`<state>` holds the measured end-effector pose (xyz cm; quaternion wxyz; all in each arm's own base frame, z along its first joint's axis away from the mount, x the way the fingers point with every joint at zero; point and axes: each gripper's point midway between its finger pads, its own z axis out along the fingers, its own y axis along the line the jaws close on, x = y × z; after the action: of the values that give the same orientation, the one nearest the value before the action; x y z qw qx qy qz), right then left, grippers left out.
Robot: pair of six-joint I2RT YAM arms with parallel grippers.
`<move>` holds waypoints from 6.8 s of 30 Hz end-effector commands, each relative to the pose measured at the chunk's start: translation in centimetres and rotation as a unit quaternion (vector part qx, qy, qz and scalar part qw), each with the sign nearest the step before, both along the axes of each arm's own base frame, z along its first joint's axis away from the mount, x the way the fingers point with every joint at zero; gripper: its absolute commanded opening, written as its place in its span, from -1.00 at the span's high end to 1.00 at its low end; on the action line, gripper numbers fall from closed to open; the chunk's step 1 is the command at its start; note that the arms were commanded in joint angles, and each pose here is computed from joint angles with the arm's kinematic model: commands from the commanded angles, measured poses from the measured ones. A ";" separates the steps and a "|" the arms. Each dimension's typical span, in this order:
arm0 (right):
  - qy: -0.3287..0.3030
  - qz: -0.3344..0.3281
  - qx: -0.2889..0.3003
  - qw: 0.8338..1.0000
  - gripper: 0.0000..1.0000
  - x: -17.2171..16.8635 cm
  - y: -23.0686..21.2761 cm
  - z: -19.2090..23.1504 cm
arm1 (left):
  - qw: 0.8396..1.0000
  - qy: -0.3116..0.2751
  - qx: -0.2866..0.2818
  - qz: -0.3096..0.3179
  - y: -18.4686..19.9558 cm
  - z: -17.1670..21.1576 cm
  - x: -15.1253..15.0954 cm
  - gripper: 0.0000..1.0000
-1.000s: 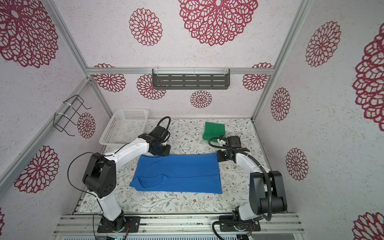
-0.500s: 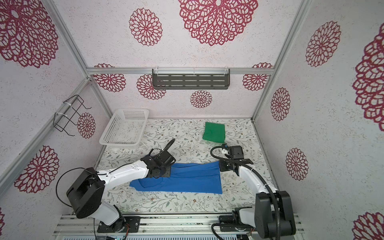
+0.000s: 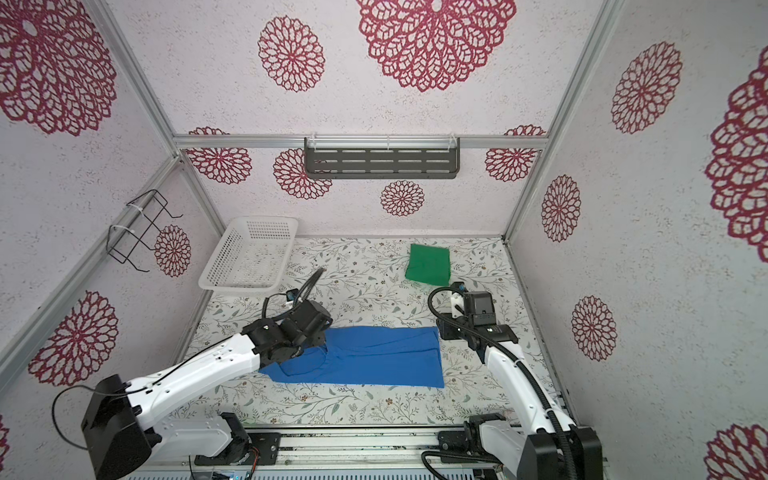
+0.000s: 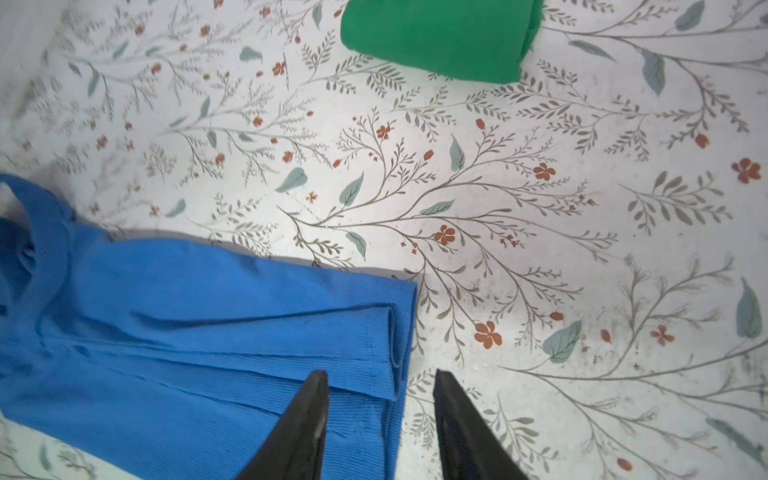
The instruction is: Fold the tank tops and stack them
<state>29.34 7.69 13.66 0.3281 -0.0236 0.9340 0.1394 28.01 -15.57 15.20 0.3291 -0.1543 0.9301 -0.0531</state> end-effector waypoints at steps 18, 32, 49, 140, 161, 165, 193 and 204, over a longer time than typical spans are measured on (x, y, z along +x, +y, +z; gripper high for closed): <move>0.069 0.073 0.109 0.989 0.25 -3.5 17.3 -1.7 | 0.989 0.134 0.063 0.013 8.7 -6.8 8.8 0.07; 0.069 0.128 0.115 0.983 0.24 -1.8 25.3 -3.2 | 0.985 0.159 0.065 0.018 8.9 -8.9 8.3 0.76; 0.099 0.189 0.153 0.965 0.80 -2.6 34.6 -6.3 | 0.982 0.167 0.077 0.041 10.5 -10.2 7.3 1.00; 0.094 -0.102 0.017 0.990 0.86 -1.8 2.9 -3.9 | 0.984 0.164 -0.001 -0.063 -4.5 -9.8 -2.4 0.03; 0.157 -0.056 -0.038 0.985 0.98 -2.4 6.3 -12.1 | 0.977 0.213 -0.022 0.013 -1.2 -16.1 -0.5 0.12; 0.175 -0.074 -0.033 0.981 0.99 -4.3 5.5 -13.5 | 0.976 0.216 -0.016 0.002 -1.6 -17.4 0.6 0.14; 0.093 0.039 -0.004 0.995 0.15 -7.9 11.7 -4.9 | 0.977 0.101 0.066 -0.173 -5.1 -1.7 14.0 -0.15; 0.140 0.084 -0.016 0.987 0.50 -8.1 13.7 -9.1 | 0.981 0.172 -0.003 -0.087 -2.6 -10.3 13.3 -0.01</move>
<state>20.95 20.44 4.39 0.1761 -0.0710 0.9722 0.1367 40.90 -16.94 6.92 0.1678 -0.0690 0.9826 -0.0393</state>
